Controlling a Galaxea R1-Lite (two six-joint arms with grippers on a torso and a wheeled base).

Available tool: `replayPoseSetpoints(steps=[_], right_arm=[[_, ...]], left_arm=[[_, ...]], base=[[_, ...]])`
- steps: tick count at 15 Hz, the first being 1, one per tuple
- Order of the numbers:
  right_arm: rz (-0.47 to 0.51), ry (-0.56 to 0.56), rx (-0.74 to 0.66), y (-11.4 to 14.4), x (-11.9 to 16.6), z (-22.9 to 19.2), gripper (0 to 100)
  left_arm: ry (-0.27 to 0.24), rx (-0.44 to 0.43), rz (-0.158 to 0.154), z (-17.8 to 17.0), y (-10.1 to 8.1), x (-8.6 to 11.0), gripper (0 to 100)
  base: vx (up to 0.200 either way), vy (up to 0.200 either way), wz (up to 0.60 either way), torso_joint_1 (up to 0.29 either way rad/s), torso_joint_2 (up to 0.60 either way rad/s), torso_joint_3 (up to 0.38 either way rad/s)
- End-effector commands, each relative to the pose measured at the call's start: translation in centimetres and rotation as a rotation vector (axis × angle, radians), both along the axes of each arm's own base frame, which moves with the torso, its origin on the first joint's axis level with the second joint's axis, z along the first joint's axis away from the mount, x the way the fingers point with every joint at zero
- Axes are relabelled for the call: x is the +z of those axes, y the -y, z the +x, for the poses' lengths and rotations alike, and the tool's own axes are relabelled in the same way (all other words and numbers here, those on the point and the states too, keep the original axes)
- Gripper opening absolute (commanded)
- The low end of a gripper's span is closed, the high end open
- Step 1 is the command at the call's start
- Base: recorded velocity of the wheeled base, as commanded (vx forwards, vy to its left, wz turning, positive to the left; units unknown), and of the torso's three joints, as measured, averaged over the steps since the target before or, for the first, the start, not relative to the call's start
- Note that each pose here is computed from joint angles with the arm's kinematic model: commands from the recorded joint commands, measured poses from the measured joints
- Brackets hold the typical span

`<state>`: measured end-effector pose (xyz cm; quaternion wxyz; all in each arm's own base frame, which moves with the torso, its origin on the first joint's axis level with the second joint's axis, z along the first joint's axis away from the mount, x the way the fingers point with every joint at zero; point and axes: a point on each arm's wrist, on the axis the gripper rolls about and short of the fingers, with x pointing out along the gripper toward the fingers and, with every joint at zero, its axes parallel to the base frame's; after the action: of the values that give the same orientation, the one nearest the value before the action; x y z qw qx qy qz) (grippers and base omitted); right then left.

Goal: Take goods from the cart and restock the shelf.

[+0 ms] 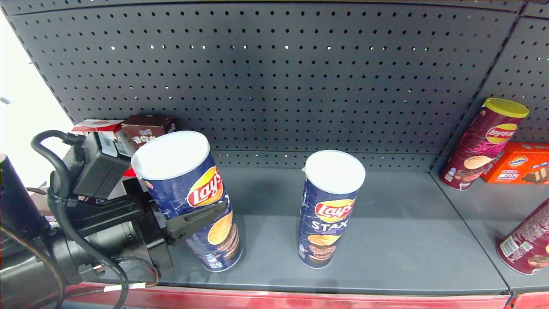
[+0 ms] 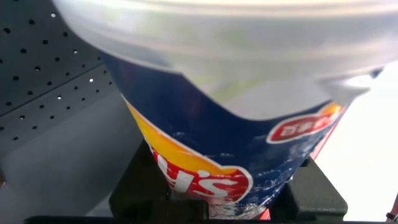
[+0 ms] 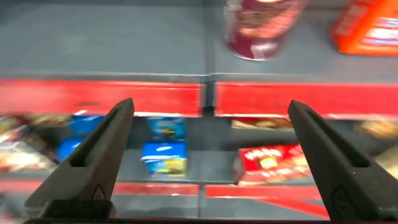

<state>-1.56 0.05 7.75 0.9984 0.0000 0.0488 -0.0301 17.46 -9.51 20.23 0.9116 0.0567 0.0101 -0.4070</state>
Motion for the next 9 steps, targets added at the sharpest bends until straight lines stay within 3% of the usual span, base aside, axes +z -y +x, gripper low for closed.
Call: replayPoseSetpoints(steps=[1, 5, 9], right_arm=[[0.015, -0.001, 0.009, -0.12, 0.01, 0.04, 100], [0.020, 0.009, 0.139, 0.02, 0.02, -0.06, 100], [0.001, 0.093, 0.099, -0.04, -0.19, -0.71, 100]], left_arm=[[-0.001, -0.002, 0.000, -0.05, 0.02, -0.04, 0], [-0.002, -0.005, 0.001, -0.05, 0.08, -0.07, 0], [0.011, -0.005, -0.006, -0.06, 0.08, 0.03, 0]], base=[[0.000, 0.000, 0.00, 0.000, 0.00, 0.000], [0.000, 0.000, 0.00, 0.000, 0.00, 0.000], [0.000, 0.000, 0.00, 0.000, 0.00, 0.000]])
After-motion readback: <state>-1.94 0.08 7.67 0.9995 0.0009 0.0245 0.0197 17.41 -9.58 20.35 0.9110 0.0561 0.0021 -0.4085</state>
